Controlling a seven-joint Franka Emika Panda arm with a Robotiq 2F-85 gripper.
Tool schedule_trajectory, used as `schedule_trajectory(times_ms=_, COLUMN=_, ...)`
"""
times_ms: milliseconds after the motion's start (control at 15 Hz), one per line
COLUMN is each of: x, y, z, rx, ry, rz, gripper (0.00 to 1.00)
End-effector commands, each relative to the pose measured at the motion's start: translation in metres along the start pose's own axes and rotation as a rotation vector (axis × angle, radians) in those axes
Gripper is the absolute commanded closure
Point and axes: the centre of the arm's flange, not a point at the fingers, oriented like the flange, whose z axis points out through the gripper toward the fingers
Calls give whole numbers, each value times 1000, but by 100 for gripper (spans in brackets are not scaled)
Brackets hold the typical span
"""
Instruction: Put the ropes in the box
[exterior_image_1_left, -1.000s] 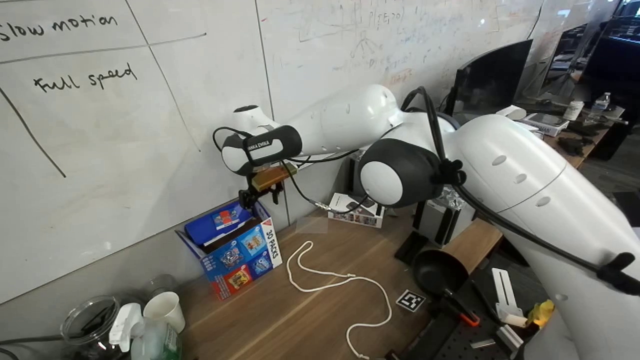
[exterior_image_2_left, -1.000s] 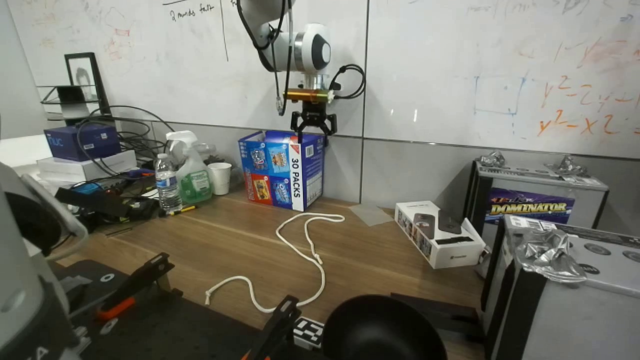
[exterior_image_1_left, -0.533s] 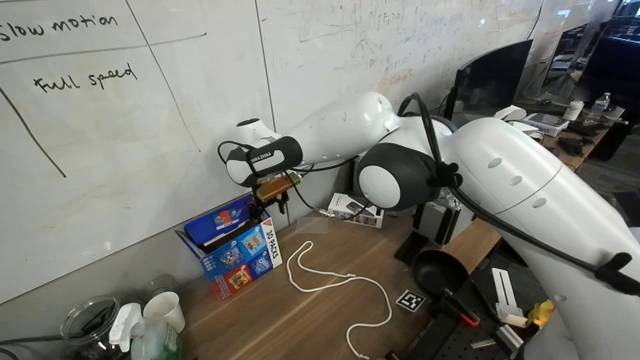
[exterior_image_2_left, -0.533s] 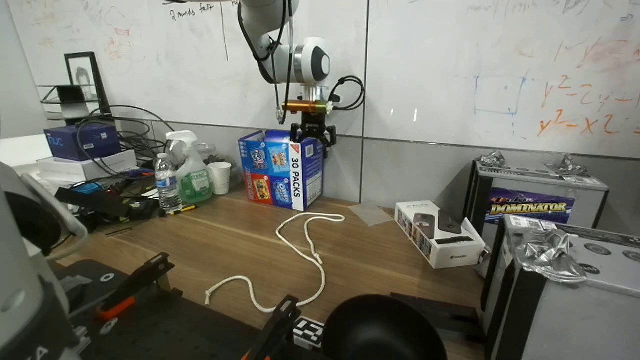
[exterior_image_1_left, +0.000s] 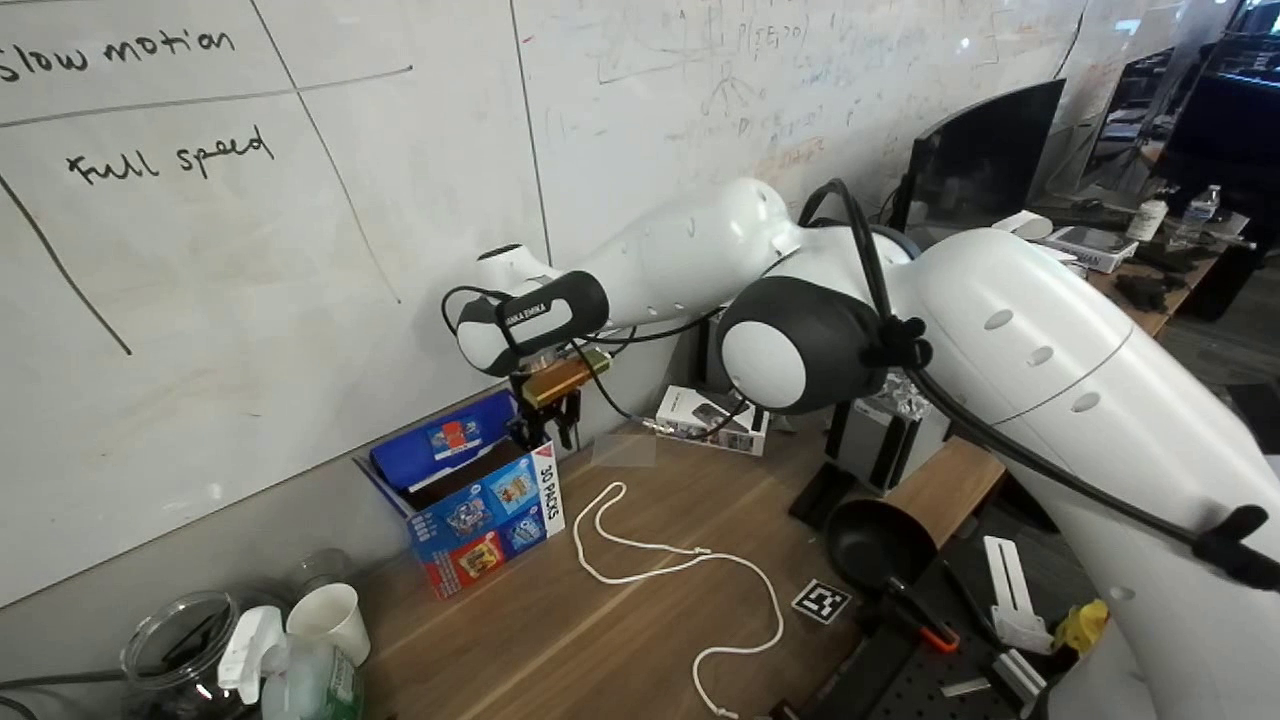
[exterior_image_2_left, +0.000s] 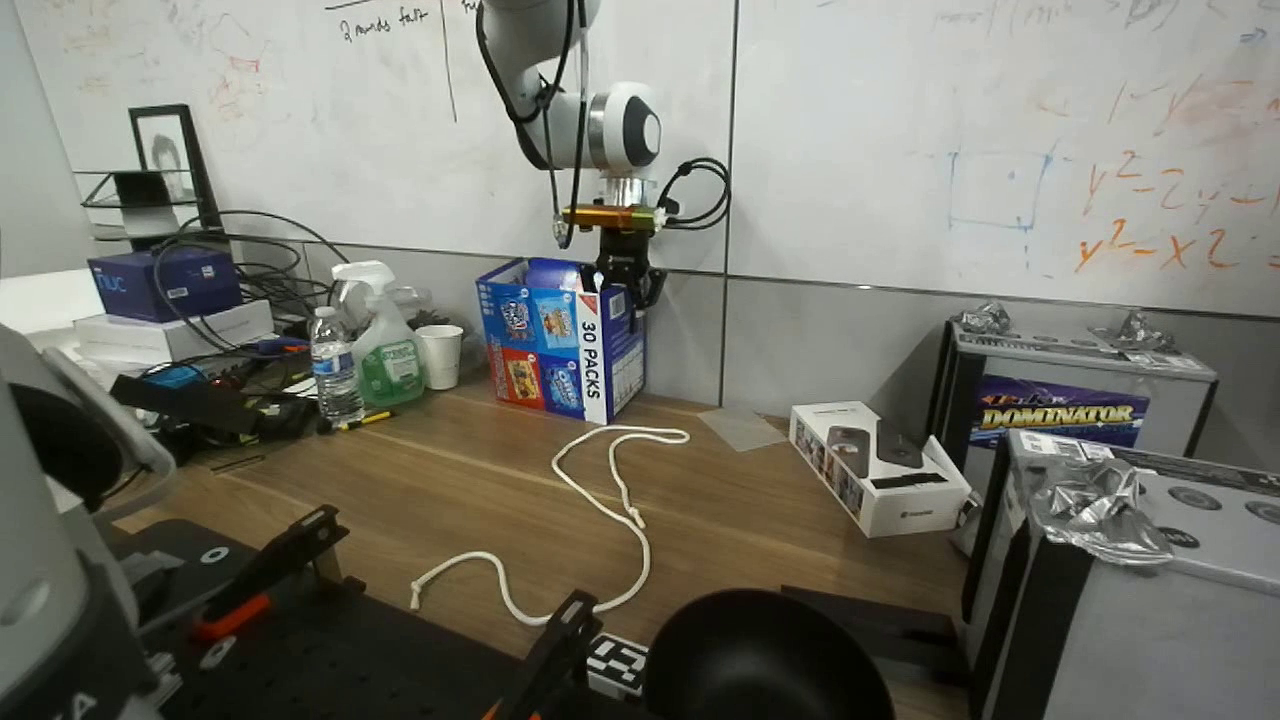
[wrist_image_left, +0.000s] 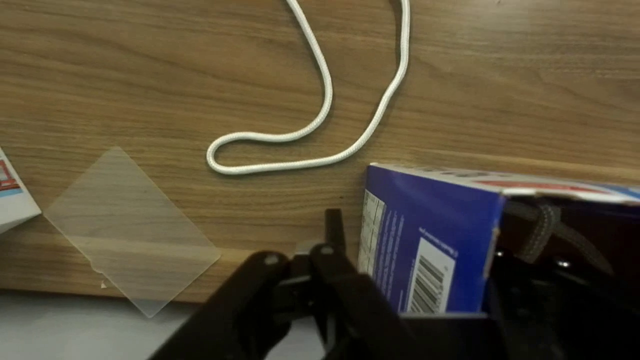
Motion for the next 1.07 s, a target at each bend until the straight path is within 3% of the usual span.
schedule_trajectory(times_ms=0, x=-32, y=3, z=8, rx=30, ry=-125, rz=-63, gripper=80)
schedule_trajectory(times_ms=200, x=-66, y=13, z=3, rx=69, ry=-221, rz=-99, gripper=100)
schedule_trajectory(times_ms=733, x=-140, y=45, z=6, rx=169, ry=-392, rz=-129, gripper=98)
schedule_trajectory(times_ms=1000, x=-167, y=50, z=4, rx=199, ry=-423, rz=-132, gripper=98)
